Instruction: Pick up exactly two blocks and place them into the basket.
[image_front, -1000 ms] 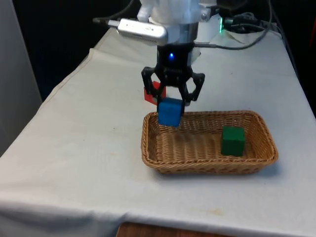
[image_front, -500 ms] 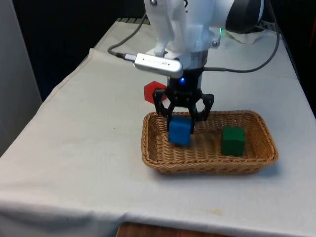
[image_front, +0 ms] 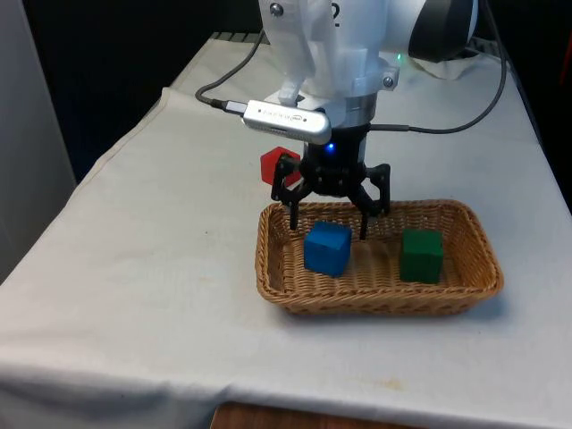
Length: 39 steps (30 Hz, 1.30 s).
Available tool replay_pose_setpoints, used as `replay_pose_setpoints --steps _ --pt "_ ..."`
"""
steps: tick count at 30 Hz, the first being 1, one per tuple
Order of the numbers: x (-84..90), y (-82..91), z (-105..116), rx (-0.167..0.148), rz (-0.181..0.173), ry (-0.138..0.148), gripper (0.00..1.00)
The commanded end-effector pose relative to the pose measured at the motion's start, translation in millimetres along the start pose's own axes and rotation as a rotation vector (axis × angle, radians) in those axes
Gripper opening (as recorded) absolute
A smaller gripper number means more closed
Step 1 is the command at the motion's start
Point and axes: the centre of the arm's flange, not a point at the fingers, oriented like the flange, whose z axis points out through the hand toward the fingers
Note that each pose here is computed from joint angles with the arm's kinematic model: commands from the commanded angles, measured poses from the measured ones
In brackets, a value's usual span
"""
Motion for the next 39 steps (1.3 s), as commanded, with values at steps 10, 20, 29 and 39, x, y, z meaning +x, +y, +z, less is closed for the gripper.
replay_pose_setpoints --steps 10,20,29,39 --pt "-2.0 1.1 -10.3 0.003 -0.002 0.000 1.00" --pt "-12.7 4.7 -42.1 0.013 -0.009 -0.008 1.00" --pt "-33.7 8.7 -77.2 0.021 -0.022 -0.005 1.00" --pt "-55.3 12.5 -115.5 0.027 -0.044 0.006 1.00"
